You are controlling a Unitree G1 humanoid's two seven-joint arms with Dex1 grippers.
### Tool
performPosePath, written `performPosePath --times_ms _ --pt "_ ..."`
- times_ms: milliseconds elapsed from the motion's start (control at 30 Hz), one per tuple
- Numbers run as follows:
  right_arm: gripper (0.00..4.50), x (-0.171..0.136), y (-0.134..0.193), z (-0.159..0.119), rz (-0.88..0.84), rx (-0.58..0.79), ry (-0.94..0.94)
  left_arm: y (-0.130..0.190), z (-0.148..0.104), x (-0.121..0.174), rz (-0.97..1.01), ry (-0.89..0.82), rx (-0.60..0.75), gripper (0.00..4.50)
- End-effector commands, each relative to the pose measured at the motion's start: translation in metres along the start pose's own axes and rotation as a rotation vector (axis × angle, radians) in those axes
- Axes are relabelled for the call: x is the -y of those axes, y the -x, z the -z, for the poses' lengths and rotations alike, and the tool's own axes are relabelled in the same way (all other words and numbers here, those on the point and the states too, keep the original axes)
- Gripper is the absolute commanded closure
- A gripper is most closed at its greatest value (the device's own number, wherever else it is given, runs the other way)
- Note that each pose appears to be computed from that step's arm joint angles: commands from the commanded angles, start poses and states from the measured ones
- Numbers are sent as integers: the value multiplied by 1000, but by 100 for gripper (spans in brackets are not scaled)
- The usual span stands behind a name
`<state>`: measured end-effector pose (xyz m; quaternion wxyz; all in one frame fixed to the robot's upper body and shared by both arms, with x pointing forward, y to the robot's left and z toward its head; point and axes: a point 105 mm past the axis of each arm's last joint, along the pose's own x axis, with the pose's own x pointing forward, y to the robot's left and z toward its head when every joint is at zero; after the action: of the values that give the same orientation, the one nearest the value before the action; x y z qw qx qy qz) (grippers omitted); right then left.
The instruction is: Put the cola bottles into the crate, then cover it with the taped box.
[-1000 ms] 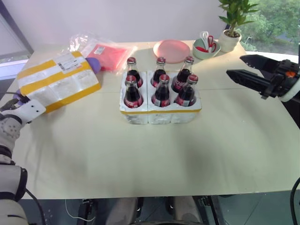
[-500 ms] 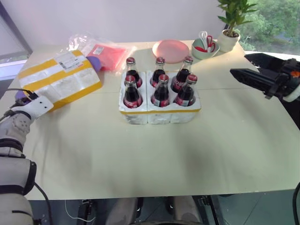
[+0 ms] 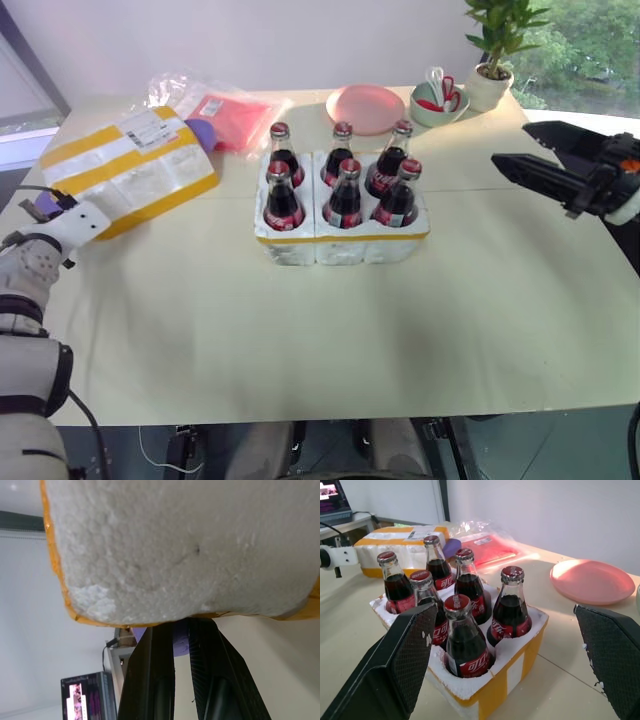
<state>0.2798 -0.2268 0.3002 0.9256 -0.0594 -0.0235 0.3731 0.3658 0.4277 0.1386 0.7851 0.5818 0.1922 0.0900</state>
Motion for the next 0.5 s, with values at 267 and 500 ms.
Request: performPosePath --times_ms 267,500 --pt "0 -3 -7 -6 -53 -1 61 33 13 -46 -82 42 176 419" --pt "0 -5 -16 -4 -113 -14 71 77 18 -13 -15 38 232 419"
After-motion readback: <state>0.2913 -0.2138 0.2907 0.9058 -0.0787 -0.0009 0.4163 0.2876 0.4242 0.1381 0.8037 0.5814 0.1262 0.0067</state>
